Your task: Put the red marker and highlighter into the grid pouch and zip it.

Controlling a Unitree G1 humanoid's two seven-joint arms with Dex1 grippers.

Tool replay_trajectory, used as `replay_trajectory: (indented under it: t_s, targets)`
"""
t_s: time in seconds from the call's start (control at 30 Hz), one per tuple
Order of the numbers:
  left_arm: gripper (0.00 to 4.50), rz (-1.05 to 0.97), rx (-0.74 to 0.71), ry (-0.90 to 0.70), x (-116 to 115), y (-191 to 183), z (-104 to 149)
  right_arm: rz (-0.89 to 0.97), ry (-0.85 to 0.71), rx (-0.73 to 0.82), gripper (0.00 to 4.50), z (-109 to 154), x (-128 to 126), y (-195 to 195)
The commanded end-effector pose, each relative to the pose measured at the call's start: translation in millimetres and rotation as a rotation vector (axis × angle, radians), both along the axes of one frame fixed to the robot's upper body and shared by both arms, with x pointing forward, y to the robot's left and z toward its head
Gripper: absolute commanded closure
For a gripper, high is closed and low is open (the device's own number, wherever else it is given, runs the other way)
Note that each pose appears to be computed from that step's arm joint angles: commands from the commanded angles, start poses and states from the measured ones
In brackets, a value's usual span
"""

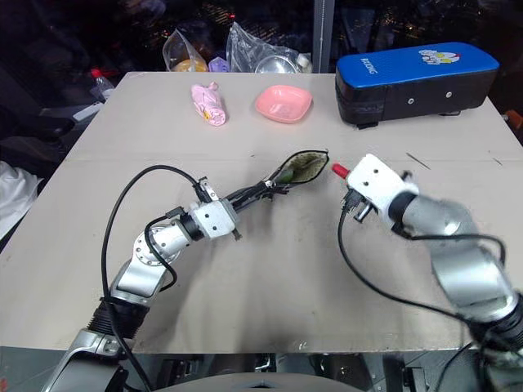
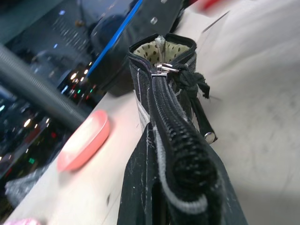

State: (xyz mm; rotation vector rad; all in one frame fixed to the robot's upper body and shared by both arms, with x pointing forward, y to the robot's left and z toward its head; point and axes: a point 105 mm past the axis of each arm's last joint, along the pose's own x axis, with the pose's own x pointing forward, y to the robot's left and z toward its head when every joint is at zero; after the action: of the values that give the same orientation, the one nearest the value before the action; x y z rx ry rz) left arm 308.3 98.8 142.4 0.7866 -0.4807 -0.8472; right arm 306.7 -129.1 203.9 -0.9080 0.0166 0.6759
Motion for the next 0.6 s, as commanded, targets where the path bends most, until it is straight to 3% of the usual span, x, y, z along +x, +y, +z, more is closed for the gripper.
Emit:
replay_trajectory:
  t_s: [0.03, 0.3, 0.6]
  targets:
    - [4.50, -0.045, -0.006, -0.072, -4, -9, 16, 0.203, -0.108, -0.170, 4.29, 18, -3, 19]
    - [4.50, -0.088, 0.011, -0.087, -4, -19, 19, 0.363, -0.108, -0.461, 4.29, 0, 8, 24]
    - [4.50, -0.176, 0.058, -0.120, -12, -36, 22, 0.597, -0.218, -0.535, 4.29, -10, 15, 68]
